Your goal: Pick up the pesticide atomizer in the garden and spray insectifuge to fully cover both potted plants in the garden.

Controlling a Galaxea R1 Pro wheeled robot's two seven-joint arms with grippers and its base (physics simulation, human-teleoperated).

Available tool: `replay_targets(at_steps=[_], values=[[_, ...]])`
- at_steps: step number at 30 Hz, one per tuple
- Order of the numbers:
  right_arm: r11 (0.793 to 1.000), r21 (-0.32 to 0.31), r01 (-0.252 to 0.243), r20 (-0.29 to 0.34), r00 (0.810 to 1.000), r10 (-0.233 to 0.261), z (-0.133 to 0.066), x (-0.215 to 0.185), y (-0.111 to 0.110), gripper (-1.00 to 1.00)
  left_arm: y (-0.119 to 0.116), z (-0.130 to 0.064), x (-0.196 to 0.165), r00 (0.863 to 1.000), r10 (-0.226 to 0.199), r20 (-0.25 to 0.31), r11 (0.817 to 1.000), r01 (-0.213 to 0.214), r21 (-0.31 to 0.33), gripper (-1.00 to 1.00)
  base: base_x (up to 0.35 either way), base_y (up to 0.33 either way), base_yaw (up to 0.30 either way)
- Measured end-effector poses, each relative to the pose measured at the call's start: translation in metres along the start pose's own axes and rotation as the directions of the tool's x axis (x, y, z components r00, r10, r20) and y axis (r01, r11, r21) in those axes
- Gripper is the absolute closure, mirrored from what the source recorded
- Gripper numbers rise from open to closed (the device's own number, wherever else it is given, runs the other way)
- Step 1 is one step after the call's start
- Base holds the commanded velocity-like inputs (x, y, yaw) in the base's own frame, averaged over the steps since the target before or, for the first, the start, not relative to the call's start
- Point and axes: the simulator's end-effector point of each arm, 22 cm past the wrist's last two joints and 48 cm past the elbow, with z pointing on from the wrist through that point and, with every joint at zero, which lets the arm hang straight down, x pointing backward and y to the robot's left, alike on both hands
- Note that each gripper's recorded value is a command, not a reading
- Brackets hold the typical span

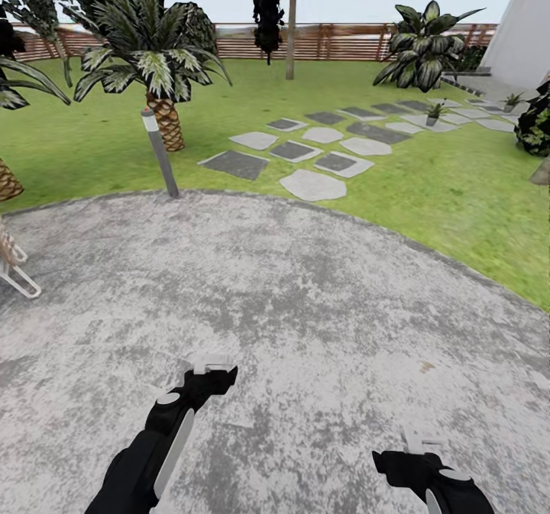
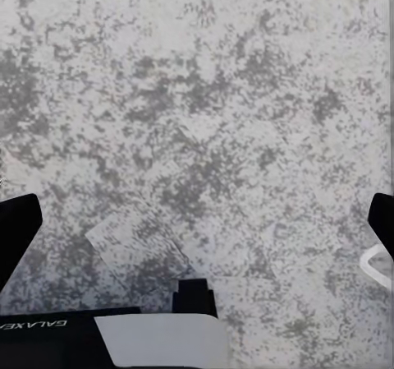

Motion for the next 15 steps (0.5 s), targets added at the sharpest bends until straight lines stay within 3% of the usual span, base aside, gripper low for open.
replay_targets(at_steps=[9, 15], values=[[1.0, 0.004, 0.002, -0.001, 1.0, -0.002, 0.001, -0.0001, -0.0019, -1.0, -0.0031, 0.001, -0.0001, 1.0, 0.004, 0.0, 1.0, -0.004, 0.004, -1.0, 0.01, 0.0, 0.0], [1.0, 0.004, 0.002, 0.0, 1.0, -0.002, 0.0007, -0.0003, -0.0018, -1.0, -0.0034, 0.0006, -0.0002, 1.0, 0.005, 0.0, 1.0, -0.005, 0.004, -1.0, 0.27, 0.0, 0.0]])
